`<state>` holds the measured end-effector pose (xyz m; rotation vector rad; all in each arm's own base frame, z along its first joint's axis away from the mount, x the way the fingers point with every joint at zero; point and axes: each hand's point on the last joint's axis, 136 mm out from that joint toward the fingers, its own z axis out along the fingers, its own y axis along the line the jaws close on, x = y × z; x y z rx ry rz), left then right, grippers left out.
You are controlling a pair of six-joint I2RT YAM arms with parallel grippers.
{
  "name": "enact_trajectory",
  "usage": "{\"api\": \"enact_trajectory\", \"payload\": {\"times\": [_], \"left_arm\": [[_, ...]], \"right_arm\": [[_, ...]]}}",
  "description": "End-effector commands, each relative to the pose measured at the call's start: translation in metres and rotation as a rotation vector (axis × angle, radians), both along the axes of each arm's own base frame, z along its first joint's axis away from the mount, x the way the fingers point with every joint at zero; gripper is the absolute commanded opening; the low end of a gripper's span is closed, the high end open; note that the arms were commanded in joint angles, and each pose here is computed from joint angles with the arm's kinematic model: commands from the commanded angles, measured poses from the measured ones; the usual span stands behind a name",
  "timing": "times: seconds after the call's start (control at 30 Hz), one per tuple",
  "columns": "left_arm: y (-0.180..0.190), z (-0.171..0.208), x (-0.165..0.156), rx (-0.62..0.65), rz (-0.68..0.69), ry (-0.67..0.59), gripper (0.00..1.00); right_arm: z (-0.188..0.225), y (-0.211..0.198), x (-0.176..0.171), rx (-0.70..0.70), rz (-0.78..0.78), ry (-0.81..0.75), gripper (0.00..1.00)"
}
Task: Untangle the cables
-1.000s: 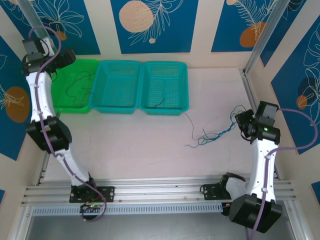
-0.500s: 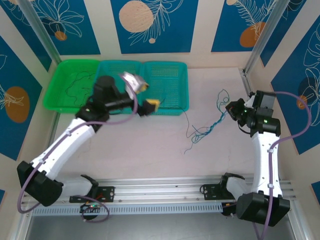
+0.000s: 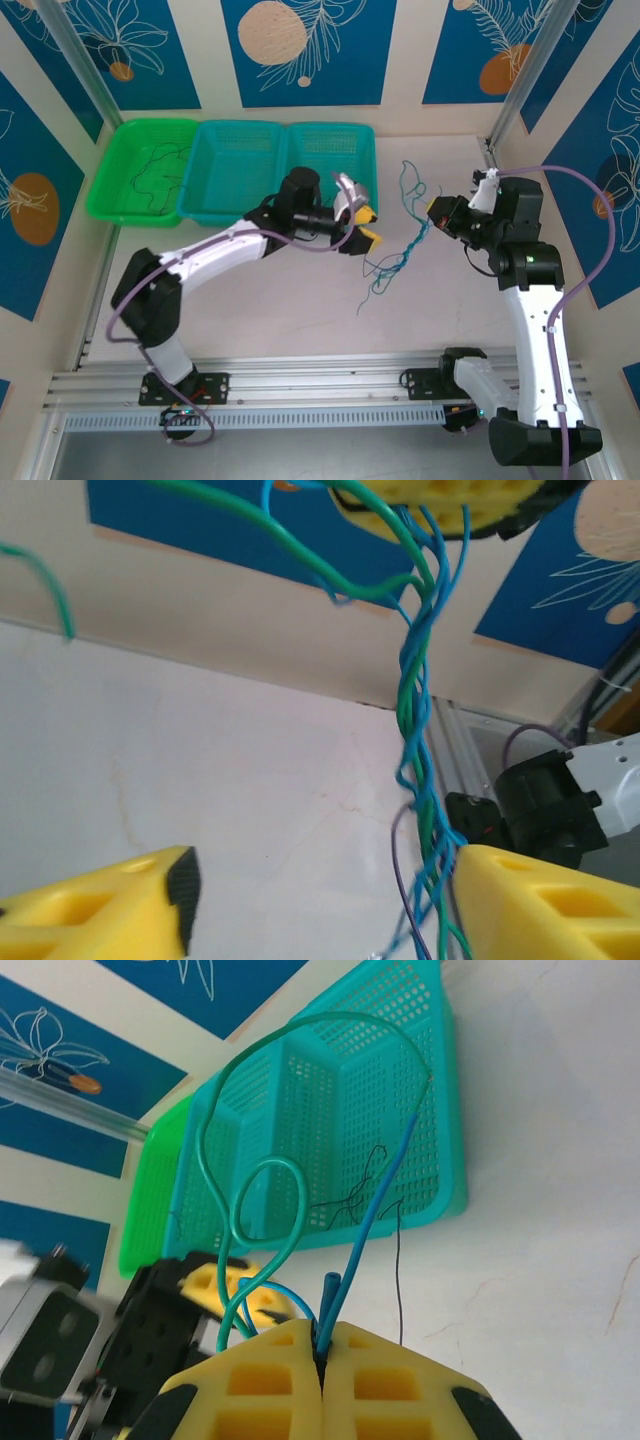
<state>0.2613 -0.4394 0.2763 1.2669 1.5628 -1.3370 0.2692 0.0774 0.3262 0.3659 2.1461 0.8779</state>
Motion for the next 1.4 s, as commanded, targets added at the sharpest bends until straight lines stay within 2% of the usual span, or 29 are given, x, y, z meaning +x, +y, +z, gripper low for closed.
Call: {"api": "enact_trajectory", "payload": {"times": [0.0, 0.13, 0.33, 0.4, 0.43, 0.53, 0.57, 0.8, 0.97, 1.07, 1.2, 1.37], "left_arm": [[-0.017, 0.014, -0.025, -0.028, -0.182, 0.101, 0.64], [-0.025, -0.011, -0.042, 0.068, -0.261, 0.114, 0.67], [-0.036, -0.048, -0.051, 0.163, -0.289, 0.159, 0.66], [-0.039, -0.052, -0.053, 0.167, -0.294, 0.167, 0.56], [-0.040, -0.053, -0.054, 0.167, -0.296, 0.168, 0.47], [-0.040, -0.053, -0.055, 0.168, -0.291, 0.153, 0.11], [-0.040, -0.053, -0.054, 0.166, -0.279, 0.144, 0.02], [-0.026, -0.031, -0.028, 0.072, -0.069, 0.074, 0.00], [0.005, -0.008, 0.002, 0.018, 0.161, 0.055, 0.00], [0.027, 0.005, 0.020, -0.010, 0.292, 0.069, 0.00], [0.060, 0.018, 0.044, -0.080, 0.427, 0.151, 0.00], [0.091, 0.026, 0.048, -0.072, 0.502, 0.130, 0.00]], "right_arm": [[0.017, 0.006, -0.004, -0.007, 0.040, -0.053, 0.00], [0.018, 0.007, -0.005, 0.000, 0.037, -0.052, 0.00], [0.018, 0.008, -0.004, 0.004, 0.029, -0.045, 0.00], [0.019, 0.008, -0.005, 0.000, 0.027, -0.047, 0.00], [0.018, 0.007, -0.005, -0.002, 0.023, -0.046, 0.00], [0.017, 0.004, -0.006, -0.017, 0.006, -0.043, 0.00], [0.016, 0.003, -0.006, -0.023, -0.001, -0.041, 0.00], [-0.009, -0.015, -0.003, -0.088, -0.086, 0.002, 0.00], [-0.053, -0.062, -0.003, -0.152, -0.315, 0.132, 0.00], [-0.085, -0.087, -0.004, -0.108, -0.419, 0.222, 0.00], [-0.123, -0.120, -0.009, -0.051, -0.553, 0.315, 0.00], [-0.149, -0.162, -0.018, -0.009, -0.691, 0.407, 0.00]]}}
